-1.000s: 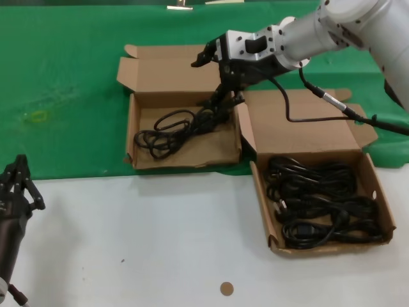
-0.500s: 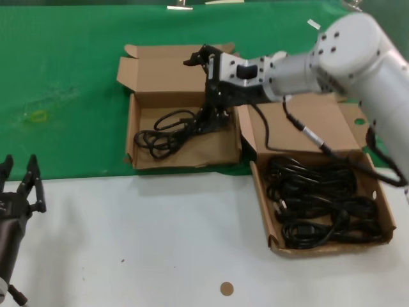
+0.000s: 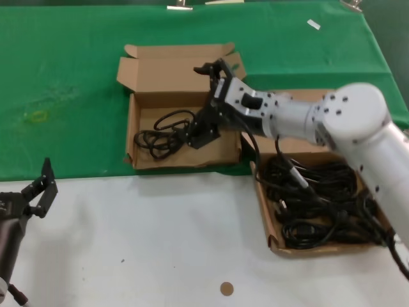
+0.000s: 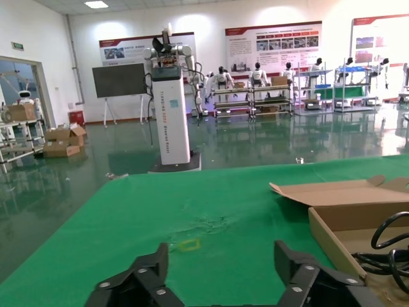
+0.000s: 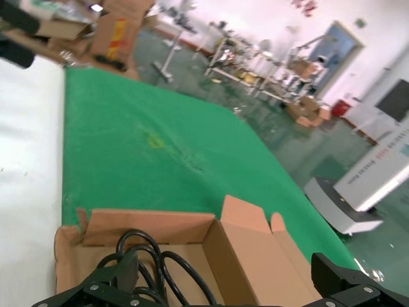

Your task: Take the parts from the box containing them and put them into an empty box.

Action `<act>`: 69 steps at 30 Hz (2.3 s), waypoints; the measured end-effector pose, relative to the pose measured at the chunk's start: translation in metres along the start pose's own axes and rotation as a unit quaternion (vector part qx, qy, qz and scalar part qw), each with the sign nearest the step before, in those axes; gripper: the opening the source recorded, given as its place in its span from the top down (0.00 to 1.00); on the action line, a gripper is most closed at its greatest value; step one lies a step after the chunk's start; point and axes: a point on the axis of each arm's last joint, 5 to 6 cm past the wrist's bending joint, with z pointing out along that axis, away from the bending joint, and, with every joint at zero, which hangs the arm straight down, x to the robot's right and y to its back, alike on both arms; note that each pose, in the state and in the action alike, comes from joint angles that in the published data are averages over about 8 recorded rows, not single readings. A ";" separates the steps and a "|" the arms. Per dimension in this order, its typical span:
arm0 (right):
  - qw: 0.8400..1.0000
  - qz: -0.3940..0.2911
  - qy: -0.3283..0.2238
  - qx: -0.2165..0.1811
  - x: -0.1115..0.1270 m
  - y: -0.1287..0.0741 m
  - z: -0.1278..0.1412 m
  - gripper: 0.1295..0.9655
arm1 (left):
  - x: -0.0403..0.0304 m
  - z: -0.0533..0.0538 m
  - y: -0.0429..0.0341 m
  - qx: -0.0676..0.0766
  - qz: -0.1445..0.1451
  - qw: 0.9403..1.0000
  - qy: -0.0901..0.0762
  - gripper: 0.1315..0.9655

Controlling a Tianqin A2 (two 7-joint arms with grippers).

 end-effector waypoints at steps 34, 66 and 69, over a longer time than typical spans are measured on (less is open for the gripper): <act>0.933 0.268 0.240 0.007 -0.122 0.062 -0.104 0.00 | 0.0000 0.000 0.0000 0.000 0.000 1.000 0.000 0.12; 0.878 0.344 0.332 -0.015 -0.157 0.070 -0.165 0.00 | 0.0000 0.000 0.0000 0.000 0.000 1.000 0.000 0.00; 0.878 0.344 0.332 -0.015 -0.157 0.070 -0.165 0.00 | 0.0000 0.000 0.0000 0.000 0.000 1.000 0.000 0.00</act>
